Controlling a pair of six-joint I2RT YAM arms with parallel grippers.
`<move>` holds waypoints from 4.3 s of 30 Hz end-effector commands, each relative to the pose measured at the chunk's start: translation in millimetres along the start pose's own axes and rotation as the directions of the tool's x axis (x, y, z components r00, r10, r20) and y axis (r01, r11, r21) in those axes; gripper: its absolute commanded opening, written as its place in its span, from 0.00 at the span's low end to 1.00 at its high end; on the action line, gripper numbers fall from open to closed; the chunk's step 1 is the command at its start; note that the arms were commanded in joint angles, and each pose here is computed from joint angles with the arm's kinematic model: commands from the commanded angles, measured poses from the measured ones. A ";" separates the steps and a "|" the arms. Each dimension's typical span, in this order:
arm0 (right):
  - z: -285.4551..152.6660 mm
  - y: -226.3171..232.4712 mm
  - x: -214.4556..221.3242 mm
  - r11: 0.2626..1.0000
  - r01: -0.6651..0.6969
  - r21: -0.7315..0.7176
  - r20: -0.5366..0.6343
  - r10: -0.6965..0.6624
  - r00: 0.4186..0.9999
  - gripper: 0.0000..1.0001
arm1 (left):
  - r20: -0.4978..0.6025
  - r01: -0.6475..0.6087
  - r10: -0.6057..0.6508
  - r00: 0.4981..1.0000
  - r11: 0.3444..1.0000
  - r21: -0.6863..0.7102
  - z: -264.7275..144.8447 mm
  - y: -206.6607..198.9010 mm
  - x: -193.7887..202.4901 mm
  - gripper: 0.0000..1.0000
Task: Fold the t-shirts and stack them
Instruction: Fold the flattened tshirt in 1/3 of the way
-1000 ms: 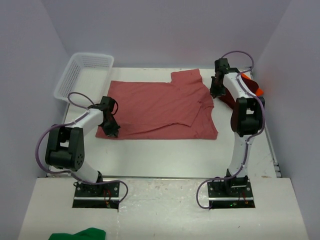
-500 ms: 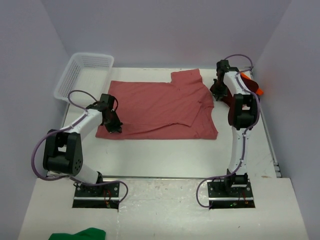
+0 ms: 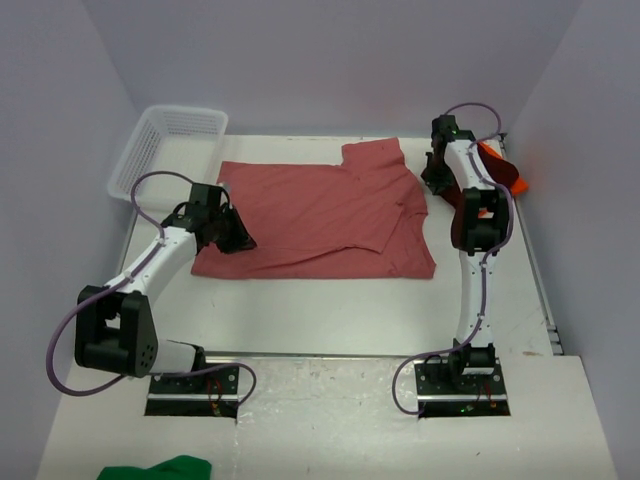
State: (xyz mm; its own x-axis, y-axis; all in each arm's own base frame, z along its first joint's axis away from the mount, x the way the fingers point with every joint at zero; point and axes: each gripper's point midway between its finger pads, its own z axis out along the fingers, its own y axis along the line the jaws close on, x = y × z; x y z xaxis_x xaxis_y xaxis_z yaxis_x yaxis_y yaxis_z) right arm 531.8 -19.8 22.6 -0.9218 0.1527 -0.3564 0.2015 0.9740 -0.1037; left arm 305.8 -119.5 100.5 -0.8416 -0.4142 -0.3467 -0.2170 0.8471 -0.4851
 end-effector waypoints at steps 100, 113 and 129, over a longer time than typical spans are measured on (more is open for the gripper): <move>-52.3 -57.9 -28.0 0.980 -0.124 0.157 0.112 0.107 0.988 0.00 | -0.028 -0.116 0.125 0.992 0.967 0.225 -15.9 -28.5 24.2 0.15; -157.5 -3.6 32.9 0.997 -0.071 0.010 0.302 0.065 0.951 0.34 | 0.022 -0.116 0.114 0.993 0.979 0.165 -10.2 -19.8 15.8 0.16; -124.0 106.2 107.8 0.939 0.023 -0.344 0.082 0.006 0.997 0.43 | 0.045 -0.164 0.159 0.986 0.968 0.188 -21.5 -29.9 19.9 0.17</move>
State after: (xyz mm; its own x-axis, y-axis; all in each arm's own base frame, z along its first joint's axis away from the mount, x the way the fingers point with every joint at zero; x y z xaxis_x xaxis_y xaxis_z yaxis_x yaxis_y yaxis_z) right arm 412.5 99.0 83.9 -0.8978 0.1200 -0.4237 0.0755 0.9899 0.1202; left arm 284.9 -140.9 114.6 -0.8517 -0.3141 -0.4194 -0.0352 0.8329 -0.5523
